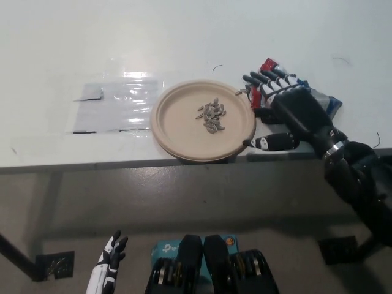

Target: The robot picks up a small bag of sunflower seeds on the right hand side and take it to the empty plate on the left hand side then pours some sunflower seeds on to the plate.

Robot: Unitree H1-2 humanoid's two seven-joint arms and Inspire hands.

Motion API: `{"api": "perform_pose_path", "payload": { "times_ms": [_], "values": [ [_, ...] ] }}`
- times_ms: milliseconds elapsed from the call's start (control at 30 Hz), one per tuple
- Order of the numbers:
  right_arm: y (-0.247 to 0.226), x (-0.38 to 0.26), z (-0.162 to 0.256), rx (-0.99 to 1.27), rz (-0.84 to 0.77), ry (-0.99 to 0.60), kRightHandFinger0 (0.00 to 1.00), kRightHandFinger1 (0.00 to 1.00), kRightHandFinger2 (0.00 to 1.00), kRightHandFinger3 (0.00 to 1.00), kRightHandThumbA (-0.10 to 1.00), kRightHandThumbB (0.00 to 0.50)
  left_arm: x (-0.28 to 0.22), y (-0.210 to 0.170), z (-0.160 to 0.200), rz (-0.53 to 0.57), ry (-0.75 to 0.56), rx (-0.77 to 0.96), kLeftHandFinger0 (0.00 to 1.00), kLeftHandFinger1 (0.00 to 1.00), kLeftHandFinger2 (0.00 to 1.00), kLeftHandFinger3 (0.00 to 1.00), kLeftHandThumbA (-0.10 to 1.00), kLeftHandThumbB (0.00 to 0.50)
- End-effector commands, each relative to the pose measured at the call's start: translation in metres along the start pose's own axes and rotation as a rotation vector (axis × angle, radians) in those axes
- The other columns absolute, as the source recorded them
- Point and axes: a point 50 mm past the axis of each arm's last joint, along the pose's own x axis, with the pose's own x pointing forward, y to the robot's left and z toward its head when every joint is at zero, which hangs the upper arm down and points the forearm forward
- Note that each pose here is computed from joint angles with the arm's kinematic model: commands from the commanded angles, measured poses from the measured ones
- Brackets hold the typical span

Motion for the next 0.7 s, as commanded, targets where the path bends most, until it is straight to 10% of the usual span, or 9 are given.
{"api": "perform_pose_path", "payload": {
  "times_ms": [0,333,433,667],
  "values": [
    [-0.138,-0.008,0.05,0.325,-0.083,-0.203,1.0,1.0,1.0,1.0,1.0,0.474,0.016,0.005,0.018,0.005,-0.091,0.016,1.0,1.0,0.97,1.0,1.0,0.01],
    [-0.114,-0.135,0.114,0.427,-0.551,-0.255,1.0,1.0,1.0,1.0,1.0,0.36,0.042,-0.001,0.032,0.012,-0.15,-0.044,1.0,1.0,1.0,1.0,1.0,0.028],
    [-0.066,-0.168,0.118,0.506,-0.566,-0.156,1.0,1.0,1.0,1.0,1.0,0.28,0.044,-0.001,0.032,0.012,-0.159,-0.054,1.0,1.0,1.0,1.0,1.0,0.039],
    [0.041,-0.227,0.116,0.76,-0.442,0.152,1.0,1.0,1.0,1.0,1.0,0.303,0.034,-0.001,0.026,-0.024,-0.146,-0.033,1.0,1.0,1.0,1.0,1.0,0.169]
  ]
}}
